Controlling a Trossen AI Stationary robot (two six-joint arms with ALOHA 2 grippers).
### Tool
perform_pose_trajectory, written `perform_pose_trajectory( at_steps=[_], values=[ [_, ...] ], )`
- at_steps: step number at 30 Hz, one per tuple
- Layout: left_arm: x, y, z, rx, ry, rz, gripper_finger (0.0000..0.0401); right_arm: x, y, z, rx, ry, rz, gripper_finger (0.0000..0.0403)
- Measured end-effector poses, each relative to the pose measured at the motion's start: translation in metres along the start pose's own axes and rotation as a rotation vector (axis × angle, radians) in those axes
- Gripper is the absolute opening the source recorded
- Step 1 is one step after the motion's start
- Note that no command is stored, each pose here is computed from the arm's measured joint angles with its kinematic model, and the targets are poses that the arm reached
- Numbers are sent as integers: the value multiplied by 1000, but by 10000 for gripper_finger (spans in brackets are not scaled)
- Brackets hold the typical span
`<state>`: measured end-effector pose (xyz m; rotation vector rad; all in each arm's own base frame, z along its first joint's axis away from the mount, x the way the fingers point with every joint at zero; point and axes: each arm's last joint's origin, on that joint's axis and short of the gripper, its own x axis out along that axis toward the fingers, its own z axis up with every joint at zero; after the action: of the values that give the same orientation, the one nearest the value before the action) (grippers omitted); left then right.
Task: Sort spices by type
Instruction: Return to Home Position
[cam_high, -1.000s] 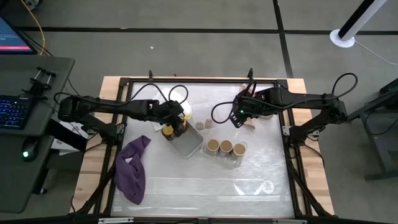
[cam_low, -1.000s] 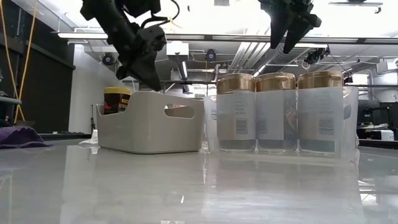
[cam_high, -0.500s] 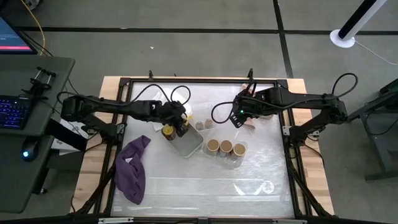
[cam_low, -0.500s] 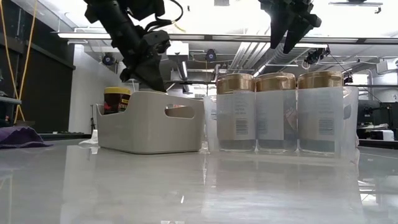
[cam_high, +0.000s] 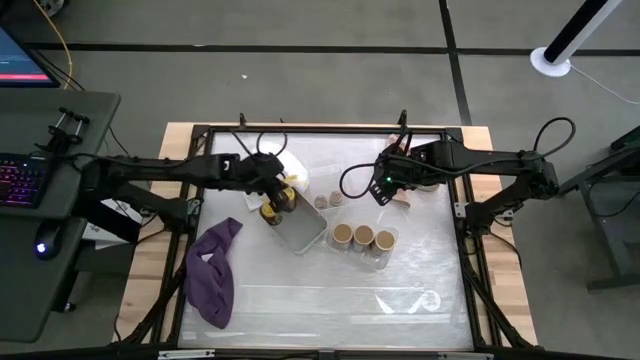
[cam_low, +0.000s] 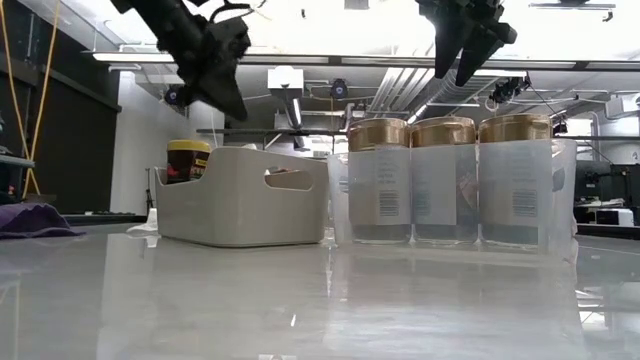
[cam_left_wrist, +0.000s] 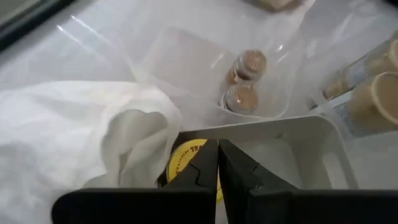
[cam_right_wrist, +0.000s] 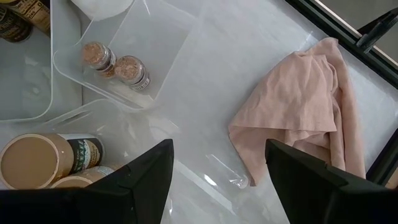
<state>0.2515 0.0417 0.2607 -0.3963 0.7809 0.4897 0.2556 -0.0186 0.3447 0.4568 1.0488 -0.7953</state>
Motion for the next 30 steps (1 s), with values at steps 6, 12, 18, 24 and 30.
perform_pose_trajectory(
  at_steps=[6, 12, 18, 24, 30],
  values=[
    [-36, 1, 0, -23, -83, -47, 0, 0, 0, 1, -31, -10, -1, 250],
    [-71, -7, -5, -42, -273, -69, 0, 0, 2, 3, -14, -44, 5, 250],
    [-57, -10, -34, -129, -566, -254, 0, 0, 5, 8, -48, -93, 28, 250],
    [-38, 6, -75, -195, -811, -512, 0, 0, 5, 6, -183, -40, 69, 238],
    [-38, 36, -118, -254, -954, -598, 0, 0, 5, 2, -215, 32, 117, 153]
  ],
)
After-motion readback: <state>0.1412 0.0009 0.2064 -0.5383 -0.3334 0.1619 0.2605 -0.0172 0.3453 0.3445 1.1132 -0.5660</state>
